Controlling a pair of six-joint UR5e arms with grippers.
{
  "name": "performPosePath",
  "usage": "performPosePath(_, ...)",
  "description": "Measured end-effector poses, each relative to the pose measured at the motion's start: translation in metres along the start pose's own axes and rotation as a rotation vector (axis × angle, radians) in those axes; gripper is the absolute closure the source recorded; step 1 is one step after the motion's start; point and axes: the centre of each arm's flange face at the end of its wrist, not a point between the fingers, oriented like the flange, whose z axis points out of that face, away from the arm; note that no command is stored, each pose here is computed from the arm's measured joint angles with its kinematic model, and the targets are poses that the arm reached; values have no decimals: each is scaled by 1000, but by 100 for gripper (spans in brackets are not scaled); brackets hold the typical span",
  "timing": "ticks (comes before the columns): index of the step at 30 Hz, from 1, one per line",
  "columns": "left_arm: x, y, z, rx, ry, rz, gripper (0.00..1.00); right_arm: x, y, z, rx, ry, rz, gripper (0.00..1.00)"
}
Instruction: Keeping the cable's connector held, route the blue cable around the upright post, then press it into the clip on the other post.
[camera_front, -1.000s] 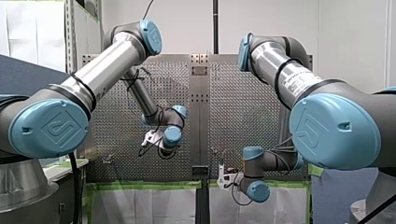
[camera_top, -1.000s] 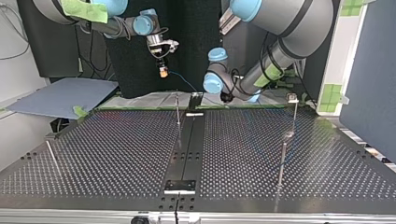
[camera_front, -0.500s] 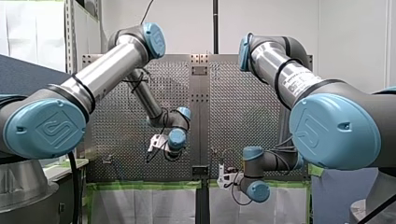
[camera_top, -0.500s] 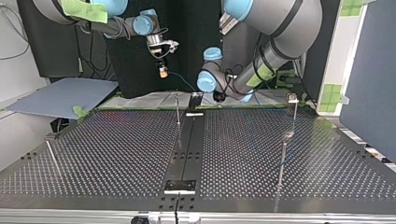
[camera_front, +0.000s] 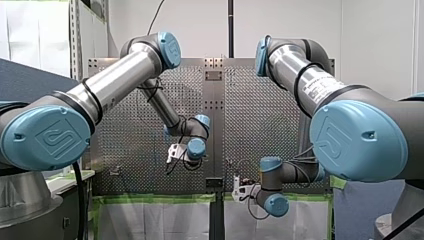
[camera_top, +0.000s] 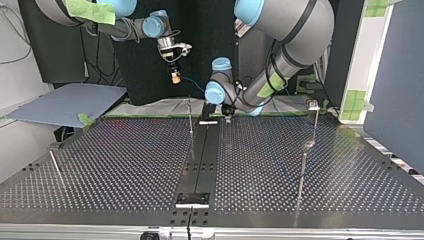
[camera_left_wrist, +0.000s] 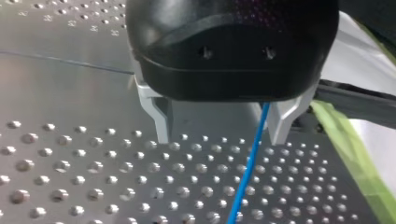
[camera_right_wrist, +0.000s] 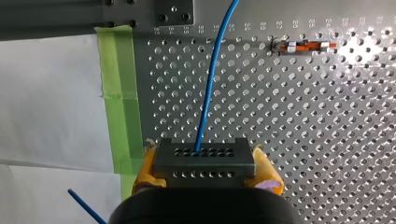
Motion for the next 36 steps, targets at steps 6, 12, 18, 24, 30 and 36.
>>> performPosePath(6,25,-8,7,19,60,38,0,0,1,1,3,4,1,100)
performPosePath(12,38,-13,10,40,78,37,0,1,2,1,2,5,1,100)
performPosePath(18,49,-23,12,93,74,-4,0,0,2,1,5,4,0,100)
performPosePath(24,63,-34,12,159,88,-22,0,1,1,1,13,5,0,100)
performPosePath(30,65,-42,10,224,92,-36,0,1,1,1,22,4,0,100)
performPosePath(36,66,-54,4,299,94,-50,0,0,1,1,23,0,-1,100)
